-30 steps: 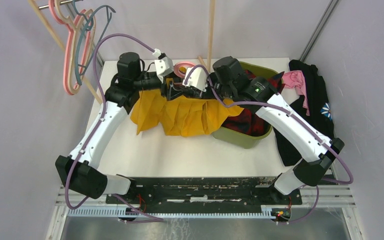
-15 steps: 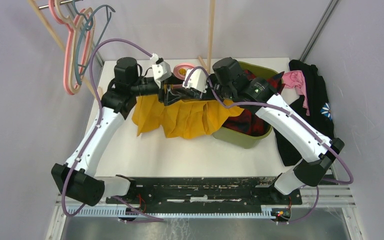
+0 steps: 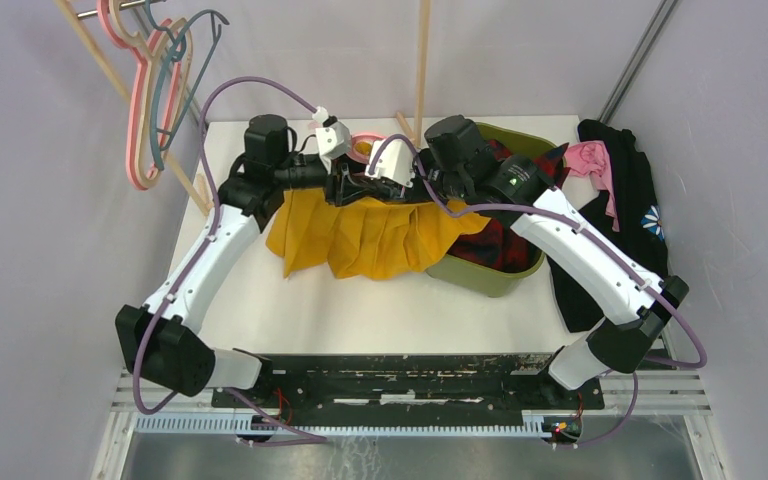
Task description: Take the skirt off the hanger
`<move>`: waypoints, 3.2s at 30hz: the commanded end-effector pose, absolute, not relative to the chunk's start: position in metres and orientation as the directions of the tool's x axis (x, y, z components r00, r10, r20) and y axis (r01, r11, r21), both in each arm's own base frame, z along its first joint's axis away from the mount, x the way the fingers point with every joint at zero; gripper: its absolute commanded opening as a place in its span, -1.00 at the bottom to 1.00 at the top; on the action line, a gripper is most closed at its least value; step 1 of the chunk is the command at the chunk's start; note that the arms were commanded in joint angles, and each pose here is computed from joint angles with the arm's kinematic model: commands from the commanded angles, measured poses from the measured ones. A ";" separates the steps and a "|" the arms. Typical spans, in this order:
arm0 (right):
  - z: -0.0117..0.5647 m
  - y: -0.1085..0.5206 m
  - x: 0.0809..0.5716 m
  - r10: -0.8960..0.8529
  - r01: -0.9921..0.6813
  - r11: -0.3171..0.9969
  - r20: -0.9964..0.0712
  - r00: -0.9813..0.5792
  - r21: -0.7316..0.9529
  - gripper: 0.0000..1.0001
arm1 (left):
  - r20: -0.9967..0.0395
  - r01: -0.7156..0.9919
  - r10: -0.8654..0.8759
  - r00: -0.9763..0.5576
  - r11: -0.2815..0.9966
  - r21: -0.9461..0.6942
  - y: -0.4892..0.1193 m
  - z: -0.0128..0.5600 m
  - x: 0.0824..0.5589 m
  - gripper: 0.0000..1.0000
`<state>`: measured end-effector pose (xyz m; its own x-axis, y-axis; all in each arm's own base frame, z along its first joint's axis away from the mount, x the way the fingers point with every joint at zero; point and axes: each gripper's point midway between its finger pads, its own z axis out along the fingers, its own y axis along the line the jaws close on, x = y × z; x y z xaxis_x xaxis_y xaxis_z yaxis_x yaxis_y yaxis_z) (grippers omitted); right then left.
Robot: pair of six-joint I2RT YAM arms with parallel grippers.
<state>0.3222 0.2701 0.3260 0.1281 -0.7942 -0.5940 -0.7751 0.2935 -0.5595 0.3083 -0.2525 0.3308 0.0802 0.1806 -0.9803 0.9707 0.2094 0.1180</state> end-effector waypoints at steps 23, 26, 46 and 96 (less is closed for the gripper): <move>0.404 0.285 0.341 -0.668 -0.644 0.407 -0.692 0.273 -0.647 -0.99 | -0.984 0.943 0.178 0.026 0.321 0.084 -0.298 0.351 0.321 -0.94; 0.405 0.283 0.345 -0.671 -0.619 0.424 -0.688 0.276 -0.661 -0.99 | -0.968 0.891 0.248 0.031 0.431 0.139 -0.281 0.349 0.340 -0.94; 0.444 0.271 0.352 -0.610 -0.486 0.554 -0.727 0.316 -0.676 0.78 | -0.928 0.765 0.369 -0.043 0.610 0.207 -0.237 0.330 0.367 -0.94; 0.416 0.210 0.487 -0.457 -0.318 0.830 -0.886 0.082 -0.457 -0.99 | -0.878 0.512 0.478 0.027 0.748 0.423 -0.163 0.385 0.375 -0.94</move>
<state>0.4595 0.3058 0.3463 0.1200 -0.4833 -0.8672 -0.6372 0.6324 -0.4406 0.3479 -0.1696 0.3351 -0.0843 0.4906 -0.8673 0.5892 0.7265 0.3537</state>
